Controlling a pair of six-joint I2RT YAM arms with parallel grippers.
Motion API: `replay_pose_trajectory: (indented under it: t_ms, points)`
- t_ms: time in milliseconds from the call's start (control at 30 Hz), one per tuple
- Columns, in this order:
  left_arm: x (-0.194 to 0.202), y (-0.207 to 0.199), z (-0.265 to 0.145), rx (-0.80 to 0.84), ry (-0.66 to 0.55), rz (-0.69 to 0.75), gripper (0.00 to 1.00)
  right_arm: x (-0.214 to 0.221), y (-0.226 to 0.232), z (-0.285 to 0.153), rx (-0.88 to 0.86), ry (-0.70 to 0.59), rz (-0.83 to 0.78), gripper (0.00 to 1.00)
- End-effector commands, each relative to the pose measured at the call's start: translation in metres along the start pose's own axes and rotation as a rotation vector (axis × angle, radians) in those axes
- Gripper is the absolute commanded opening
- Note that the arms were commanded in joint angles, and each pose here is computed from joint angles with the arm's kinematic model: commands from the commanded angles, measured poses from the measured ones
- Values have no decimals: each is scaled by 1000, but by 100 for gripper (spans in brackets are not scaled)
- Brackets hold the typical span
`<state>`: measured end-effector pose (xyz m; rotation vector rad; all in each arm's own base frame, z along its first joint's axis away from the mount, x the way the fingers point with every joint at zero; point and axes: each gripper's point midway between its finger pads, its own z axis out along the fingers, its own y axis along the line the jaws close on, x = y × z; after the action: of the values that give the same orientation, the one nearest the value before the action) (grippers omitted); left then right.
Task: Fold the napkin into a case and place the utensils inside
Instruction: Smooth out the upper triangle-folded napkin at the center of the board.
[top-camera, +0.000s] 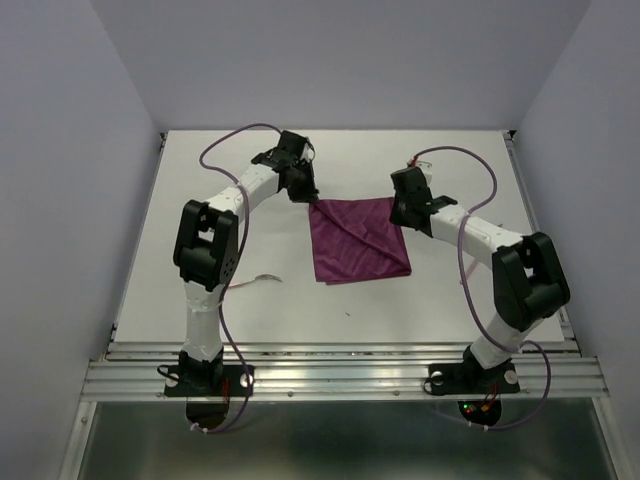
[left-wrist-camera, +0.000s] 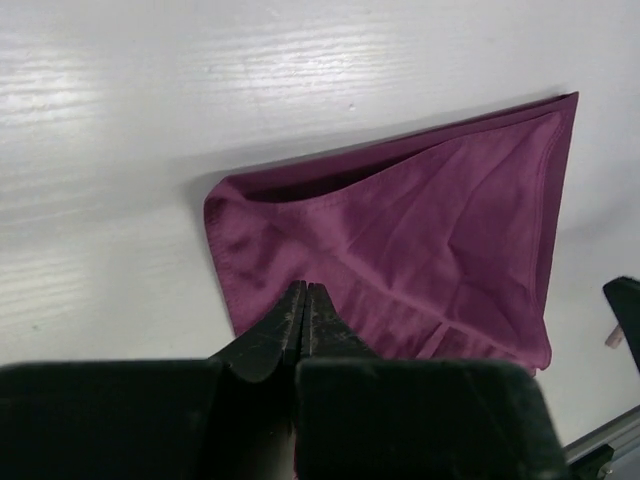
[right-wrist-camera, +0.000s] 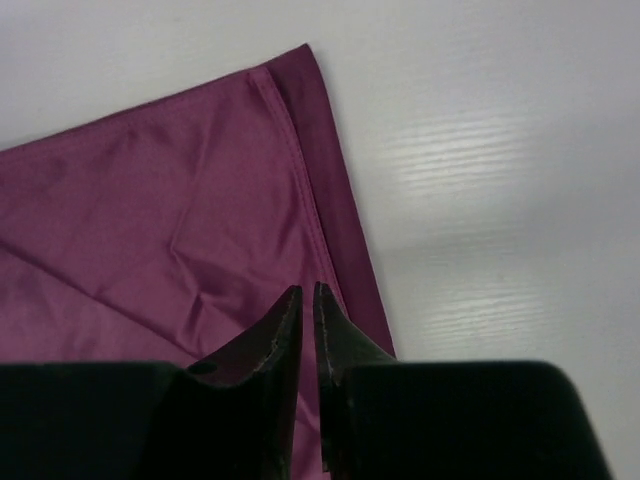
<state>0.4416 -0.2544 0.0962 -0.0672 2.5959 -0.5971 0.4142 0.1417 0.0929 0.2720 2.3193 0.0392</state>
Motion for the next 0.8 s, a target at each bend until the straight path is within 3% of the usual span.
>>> replay_pose_trajectory:
  t_ms: [0, 200, 500, 767]
  points:
    - [-26, -40, 0, 105, -58, 33, 4, 28, -2, -20, -75, 77, 62, 13]
    - [-29, -40, 18, 100, -46, 25, 0, 56, -11, -36, -97, 142, 101, 12]
    - [-11, -17, 53, 35, 6, 20, 0, 109, -23, -26, -71, 249, 108, 11]
    - [-5, -7, 48, -4, 17, 32, 0, 98, -24, -35, -77, 217, 102, 11]
